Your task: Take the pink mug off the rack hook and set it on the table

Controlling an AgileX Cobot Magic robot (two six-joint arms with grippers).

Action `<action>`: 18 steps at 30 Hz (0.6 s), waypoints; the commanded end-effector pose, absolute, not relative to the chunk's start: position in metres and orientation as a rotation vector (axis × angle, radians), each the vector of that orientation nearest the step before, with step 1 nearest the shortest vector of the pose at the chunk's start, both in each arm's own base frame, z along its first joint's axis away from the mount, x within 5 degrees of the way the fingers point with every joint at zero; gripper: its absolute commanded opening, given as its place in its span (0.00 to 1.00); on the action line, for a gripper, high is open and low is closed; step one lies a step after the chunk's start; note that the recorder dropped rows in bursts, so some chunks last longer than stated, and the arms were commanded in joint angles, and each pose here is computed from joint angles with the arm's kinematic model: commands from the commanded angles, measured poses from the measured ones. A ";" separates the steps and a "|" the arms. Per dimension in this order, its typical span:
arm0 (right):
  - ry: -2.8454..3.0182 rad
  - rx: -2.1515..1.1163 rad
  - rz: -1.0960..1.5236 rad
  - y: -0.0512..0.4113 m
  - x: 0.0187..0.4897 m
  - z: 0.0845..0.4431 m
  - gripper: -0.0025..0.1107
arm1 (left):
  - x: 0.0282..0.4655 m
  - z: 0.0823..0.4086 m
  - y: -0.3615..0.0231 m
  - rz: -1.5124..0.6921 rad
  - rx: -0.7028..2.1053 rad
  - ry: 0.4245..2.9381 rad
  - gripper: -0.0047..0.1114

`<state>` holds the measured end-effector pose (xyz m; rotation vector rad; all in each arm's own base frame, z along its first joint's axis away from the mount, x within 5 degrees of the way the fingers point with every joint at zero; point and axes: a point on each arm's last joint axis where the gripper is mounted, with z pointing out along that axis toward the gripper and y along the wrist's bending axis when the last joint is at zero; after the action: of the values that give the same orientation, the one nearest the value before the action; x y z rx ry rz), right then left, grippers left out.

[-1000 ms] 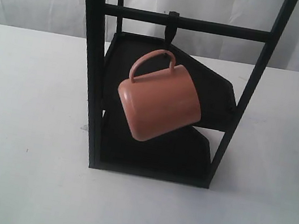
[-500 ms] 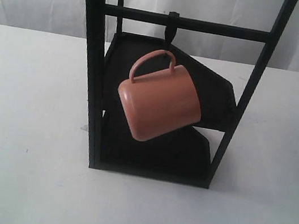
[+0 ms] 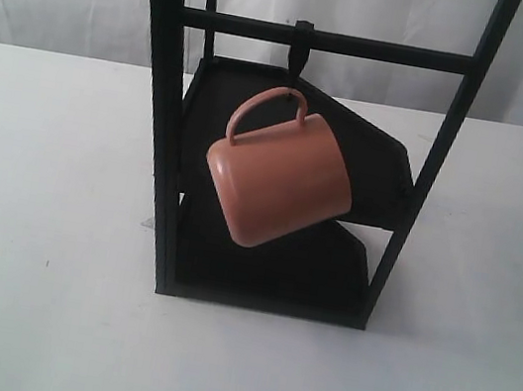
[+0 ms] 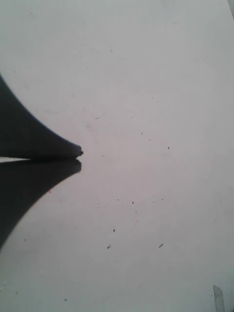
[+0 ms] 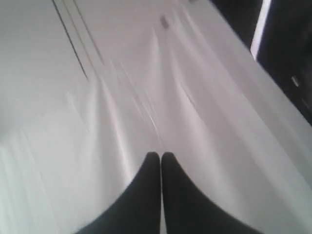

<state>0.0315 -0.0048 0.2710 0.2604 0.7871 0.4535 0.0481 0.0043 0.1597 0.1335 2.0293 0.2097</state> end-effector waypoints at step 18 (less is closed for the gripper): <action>2.088 0.016 0.091 0.005 0.131 0.271 0.03 | 0.047 0.157 0.004 0.194 0.124 2.048 0.04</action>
<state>0.1152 0.0006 0.2734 -0.0193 1.8650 0.0009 0.0481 0.0043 0.1597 0.1335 2.0293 0.2097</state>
